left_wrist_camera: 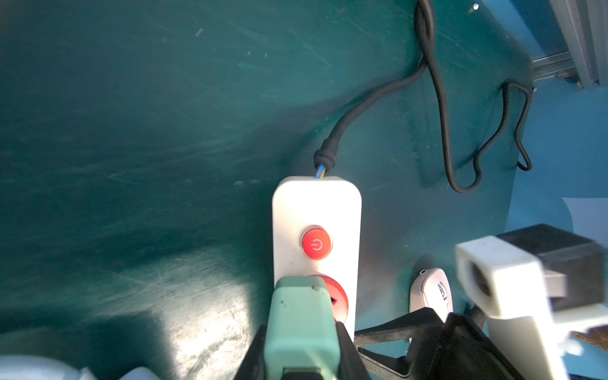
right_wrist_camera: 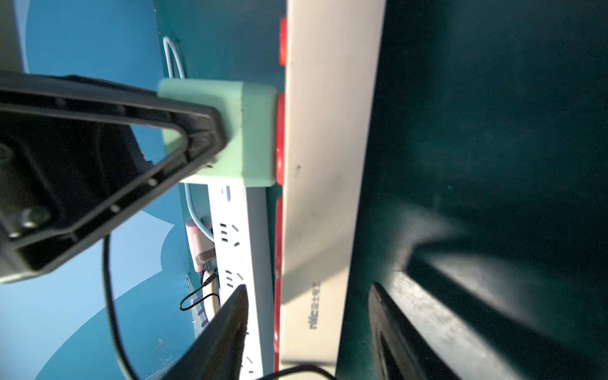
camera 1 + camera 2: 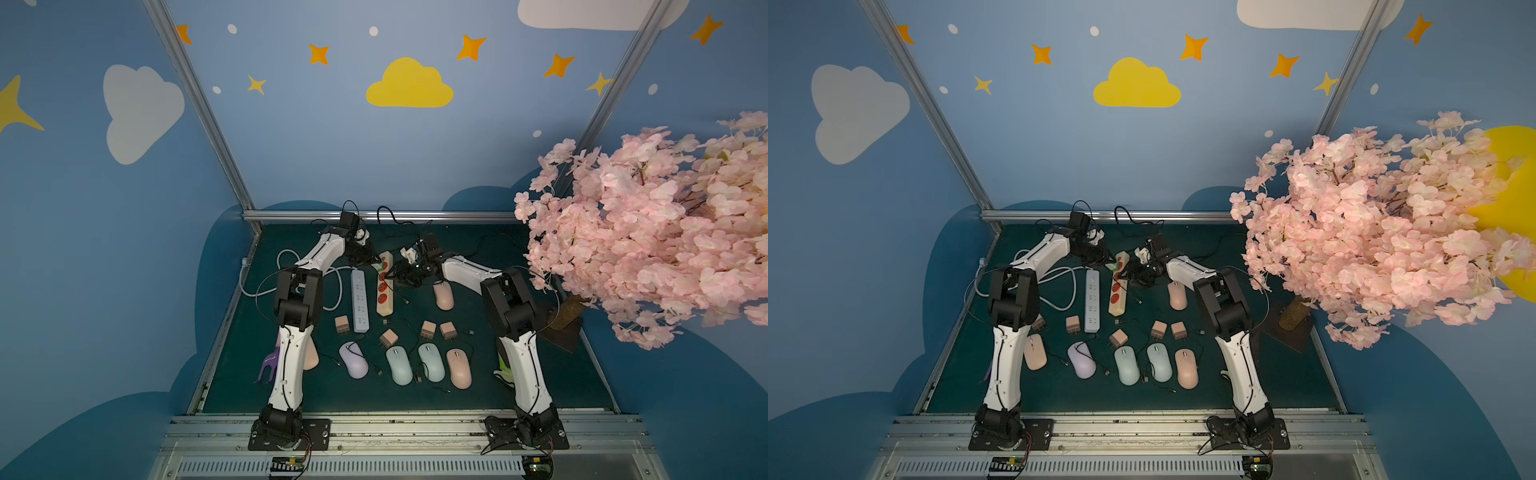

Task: Unplug the wireless mouse
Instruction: Remove the plug from the socket.

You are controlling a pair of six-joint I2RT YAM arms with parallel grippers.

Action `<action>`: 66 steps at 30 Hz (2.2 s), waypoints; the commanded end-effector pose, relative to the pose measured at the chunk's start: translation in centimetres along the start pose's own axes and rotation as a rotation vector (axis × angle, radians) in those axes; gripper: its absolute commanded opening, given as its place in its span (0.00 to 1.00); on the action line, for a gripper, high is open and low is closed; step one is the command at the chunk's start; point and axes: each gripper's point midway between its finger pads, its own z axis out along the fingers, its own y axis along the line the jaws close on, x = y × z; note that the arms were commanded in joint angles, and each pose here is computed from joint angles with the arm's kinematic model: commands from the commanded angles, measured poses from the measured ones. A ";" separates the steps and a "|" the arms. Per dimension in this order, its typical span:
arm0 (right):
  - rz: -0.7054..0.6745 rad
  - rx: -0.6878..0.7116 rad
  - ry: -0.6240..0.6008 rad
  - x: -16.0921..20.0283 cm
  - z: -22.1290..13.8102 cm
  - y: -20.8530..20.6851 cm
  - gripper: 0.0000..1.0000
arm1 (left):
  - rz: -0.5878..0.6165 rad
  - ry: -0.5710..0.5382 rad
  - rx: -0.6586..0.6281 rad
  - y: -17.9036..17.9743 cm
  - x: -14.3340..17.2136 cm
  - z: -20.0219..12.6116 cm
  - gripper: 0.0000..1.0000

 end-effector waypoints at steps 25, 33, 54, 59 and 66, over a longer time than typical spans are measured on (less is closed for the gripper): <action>0.099 -0.038 0.044 1.6 1.3 -1.1 0.13 | 0.055 -0.105 0.107 -3.6 0.7 -2.6 0.04; 0.111 -0.012 0.033 1.7 0.7 -1.6 0.00 | -0.022 -0.149 0.229 -4.1 0.2 -3.5 0.04; 0.101 0.000 0.039 2.0 0.1 -1.4 0.00 | -0.113 -0.150 0.334 -5.2 0.0 -4.3 0.04; 0.098 0.017 0.036 2.1 -0.2 -1.6 0.00 | -0.005 -0.177 0.120 -4.9 0.7 -5.2 0.04; 0.121 0.011 0.027 2.0 -0.5 -1.9 0.00 | -0.149 -0.214 0.267 -3.9 -0.7 -7.1 0.04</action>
